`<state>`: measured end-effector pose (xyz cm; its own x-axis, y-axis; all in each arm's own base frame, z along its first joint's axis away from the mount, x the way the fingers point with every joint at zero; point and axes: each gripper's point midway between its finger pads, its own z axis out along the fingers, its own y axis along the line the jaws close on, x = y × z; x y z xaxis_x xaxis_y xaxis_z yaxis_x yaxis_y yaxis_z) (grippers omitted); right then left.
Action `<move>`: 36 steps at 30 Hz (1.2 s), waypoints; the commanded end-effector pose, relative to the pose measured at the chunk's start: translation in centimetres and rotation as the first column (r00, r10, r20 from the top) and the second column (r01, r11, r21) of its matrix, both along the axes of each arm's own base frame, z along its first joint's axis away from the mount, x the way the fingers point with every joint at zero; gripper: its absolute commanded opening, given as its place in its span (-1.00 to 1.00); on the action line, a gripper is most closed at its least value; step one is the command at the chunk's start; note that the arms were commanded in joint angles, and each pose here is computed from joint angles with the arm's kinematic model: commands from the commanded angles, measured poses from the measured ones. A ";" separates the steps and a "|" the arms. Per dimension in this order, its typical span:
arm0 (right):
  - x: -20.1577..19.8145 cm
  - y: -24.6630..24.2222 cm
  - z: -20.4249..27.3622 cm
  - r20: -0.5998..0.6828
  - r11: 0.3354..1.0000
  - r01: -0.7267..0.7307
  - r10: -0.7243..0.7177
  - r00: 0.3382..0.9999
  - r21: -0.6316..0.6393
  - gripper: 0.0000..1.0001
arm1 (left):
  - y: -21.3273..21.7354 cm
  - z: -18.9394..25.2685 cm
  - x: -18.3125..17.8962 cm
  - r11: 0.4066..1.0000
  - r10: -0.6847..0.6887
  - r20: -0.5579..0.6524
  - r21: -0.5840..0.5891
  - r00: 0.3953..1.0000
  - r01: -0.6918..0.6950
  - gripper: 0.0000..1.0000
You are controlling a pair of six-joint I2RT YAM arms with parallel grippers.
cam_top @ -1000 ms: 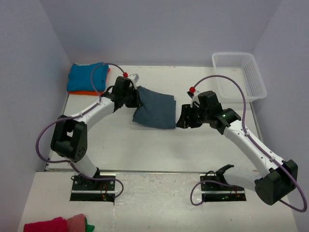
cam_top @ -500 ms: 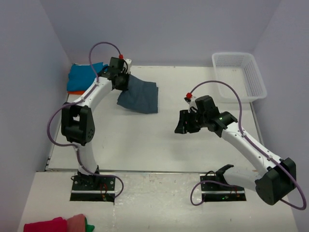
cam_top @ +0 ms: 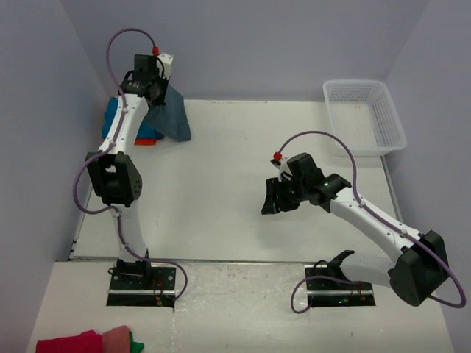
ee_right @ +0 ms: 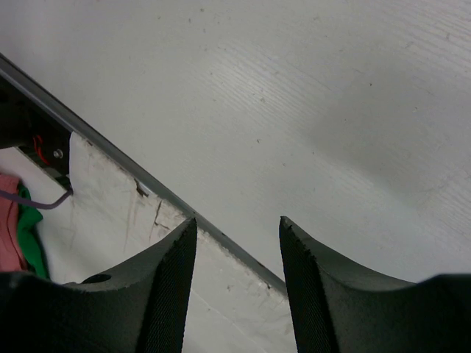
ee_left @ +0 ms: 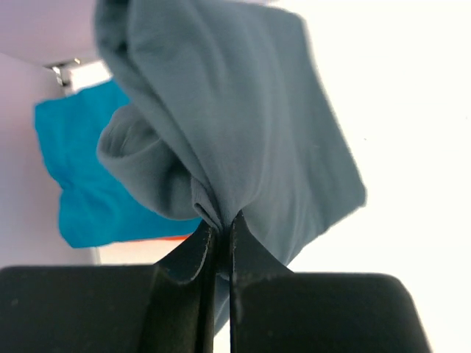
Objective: Fold and stack the t-shirts
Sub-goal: Put the neatly folded tshirt into the corner of the board with the left arm
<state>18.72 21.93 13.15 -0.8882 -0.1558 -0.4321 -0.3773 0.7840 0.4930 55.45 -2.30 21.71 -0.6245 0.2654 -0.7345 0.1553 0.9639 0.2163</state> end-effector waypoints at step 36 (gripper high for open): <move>-1.1 -0.1 -3.4 -0.101 0.999 -0.007 0.002 0.995 -0.051 0.01 | 2.1 13.6 -0.5 0.992 -0.049 0.277 0.123 0.960 0.016 -1.00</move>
